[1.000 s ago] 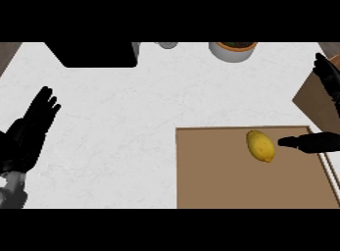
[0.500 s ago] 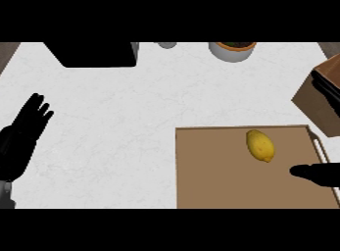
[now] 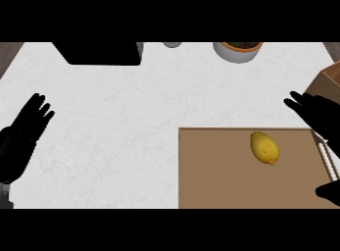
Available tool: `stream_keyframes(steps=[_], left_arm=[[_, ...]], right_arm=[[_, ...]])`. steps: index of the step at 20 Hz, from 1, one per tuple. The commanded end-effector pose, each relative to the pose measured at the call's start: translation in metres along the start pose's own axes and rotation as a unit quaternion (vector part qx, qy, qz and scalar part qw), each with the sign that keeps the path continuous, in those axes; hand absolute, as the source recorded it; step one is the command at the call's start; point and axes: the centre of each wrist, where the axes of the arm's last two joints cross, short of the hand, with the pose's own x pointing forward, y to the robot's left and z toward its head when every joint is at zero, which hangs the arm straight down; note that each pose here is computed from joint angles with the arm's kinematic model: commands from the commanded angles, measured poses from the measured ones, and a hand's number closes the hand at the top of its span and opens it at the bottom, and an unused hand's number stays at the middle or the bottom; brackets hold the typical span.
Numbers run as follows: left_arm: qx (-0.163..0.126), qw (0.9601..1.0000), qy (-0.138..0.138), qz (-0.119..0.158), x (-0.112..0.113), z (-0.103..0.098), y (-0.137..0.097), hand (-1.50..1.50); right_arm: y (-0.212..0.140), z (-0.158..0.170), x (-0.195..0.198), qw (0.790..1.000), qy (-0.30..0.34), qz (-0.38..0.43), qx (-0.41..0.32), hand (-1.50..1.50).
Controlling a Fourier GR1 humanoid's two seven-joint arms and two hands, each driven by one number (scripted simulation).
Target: Pick the lemon from the tray and place it in the cardboard box
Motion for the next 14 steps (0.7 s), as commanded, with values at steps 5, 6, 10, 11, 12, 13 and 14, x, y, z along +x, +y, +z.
stream_keyframes(steps=[5,6,10,11,12,13,14], left_arm=[[-0.005,1.0000,0.002,0.007,0.001,0.008,-0.001,0.00],[-0.001,1.0000,0.003,-0.003,-0.011,0.006,-0.003,0.00],[-0.006,0.9999,0.004,0.008,0.017,-0.005,-0.003,0.00],[0.006,1.0000,0.004,0.004,0.001,-0.002,-0.009,0.00],[0.014,0.9999,0.003,-0.002,-0.007,-0.002,-0.010,0.00],[0.003,1.0000,0.003,0.003,0.011,-0.006,0.009,0.00],[0.006,1.0000,-0.006,-0.004,-0.003,-0.002,0.000,0.00]], right_arm=[[0.001,-0.024,0.059,0.988,0.089,0.059,0.108,-1.50],[0.015,-0.022,0.073,0.986,0.101,0.059,0.121,-1.50],[0.029,-0.047,0.081,0.980,0.125,0.035,0.152,-1.50],[0.009,-0.054,0.085,0.979,0.128,0.043,0.153,-1.50],[0.008,-0.043,0.065,0.976,0.137,0.045,0.162,-1.50],[0.024,-0.053,0.090,0.974,0.141,0.051,0.169,-1.50],[0.027,-0.055,0.079,0.974,0.151,0.045,0.165,-1.50]])
